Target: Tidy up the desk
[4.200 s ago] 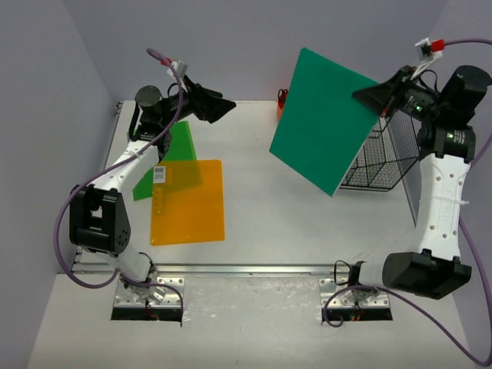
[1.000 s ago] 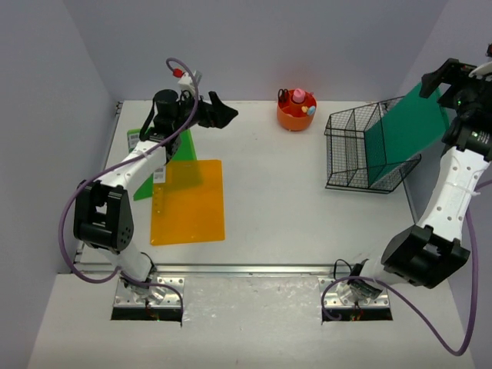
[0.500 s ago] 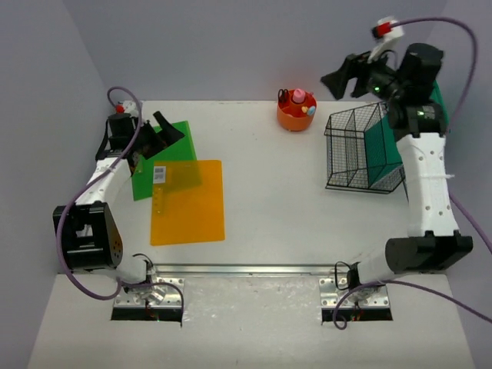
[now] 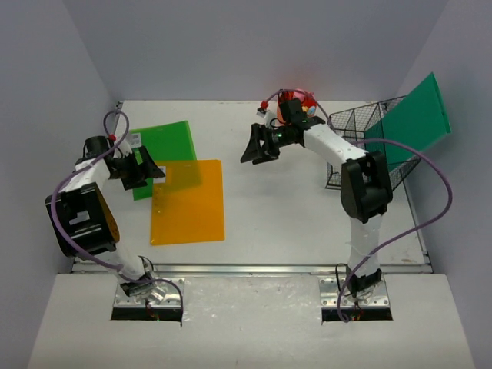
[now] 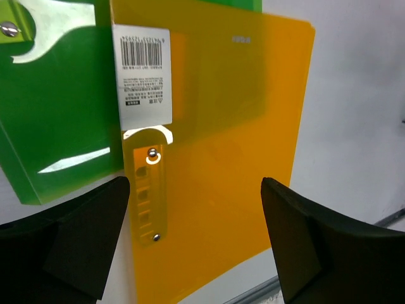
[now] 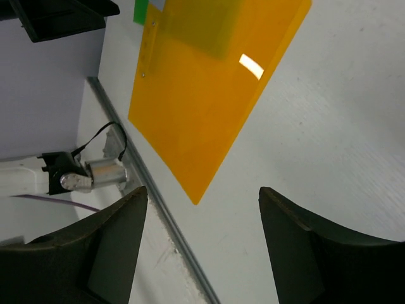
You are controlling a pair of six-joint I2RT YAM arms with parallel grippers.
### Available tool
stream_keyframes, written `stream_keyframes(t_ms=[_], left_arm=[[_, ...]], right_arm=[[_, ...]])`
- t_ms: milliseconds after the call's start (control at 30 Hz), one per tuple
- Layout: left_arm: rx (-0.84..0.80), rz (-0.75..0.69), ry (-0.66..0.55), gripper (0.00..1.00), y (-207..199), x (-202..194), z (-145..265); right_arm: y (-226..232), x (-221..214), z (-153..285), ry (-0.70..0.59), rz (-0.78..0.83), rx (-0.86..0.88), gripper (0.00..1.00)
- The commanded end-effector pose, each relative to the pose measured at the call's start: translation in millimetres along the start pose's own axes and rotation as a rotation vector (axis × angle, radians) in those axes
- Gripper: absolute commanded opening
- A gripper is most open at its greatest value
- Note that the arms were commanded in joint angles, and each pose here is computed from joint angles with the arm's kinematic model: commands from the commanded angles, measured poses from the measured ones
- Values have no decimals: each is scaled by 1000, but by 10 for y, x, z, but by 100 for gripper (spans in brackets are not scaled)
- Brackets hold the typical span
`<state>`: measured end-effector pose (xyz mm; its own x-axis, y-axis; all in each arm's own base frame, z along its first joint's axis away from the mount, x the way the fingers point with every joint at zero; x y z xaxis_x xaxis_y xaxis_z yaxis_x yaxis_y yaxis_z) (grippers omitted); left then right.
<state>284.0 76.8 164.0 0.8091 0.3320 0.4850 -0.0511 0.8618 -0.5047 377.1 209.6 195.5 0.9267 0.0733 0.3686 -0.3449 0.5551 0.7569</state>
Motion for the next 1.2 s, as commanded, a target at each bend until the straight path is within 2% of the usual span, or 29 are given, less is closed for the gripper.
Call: stream_keyframes(t_ms=[0,167,400,533,700,800,867,1033,1100,1167], left_arm=[[-52,-93,91,82,86,-184,-55],[-24,-65,149,81,236,-337,-168],[0,-23,228,80,411,-460,-334],[-49,29,255,79,454,-545,-428],[-191,93,253,77,421,-581,-538],[-245,106,255,75,414,-597,-582],[-296,110,259,73,404,-607,-601],[-473,111,230,56,312,-610,-604],[-525,109,217,49,283,-602,-592],[-570,95,206,47,247,-586,-566]], right_arm=[[-3,-88,-414,106,-60,139,71],[-136,-293,-874,211,-49,157,72],[-336,-482,-1194,300,-137,214,73],[-410,-548,-1293,325,-173,244,74],[-516,-697,-1521,390,-248,289,74],[-546,-750,-1633,416,-280,306,67],[-523,-778,-1727,433,-292,319,57],[-469,-869,-1931,474,-285,360,27],[-427,-865,-1961,477,-276,380,20],[-364,-836,-1964,477,-256,403,14]])
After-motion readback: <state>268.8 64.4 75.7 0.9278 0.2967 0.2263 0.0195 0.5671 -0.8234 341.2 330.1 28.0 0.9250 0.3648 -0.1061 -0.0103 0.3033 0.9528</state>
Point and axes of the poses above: each gripper's point midway between its finger pads, its own z axis back along the fingers, its own y axis along the line the jaws close on, x = y × z, the point moved 10 cm from there along z, back along the fingers, and after that the axes turned 6 degrees about -z, right-handed, at the moved point
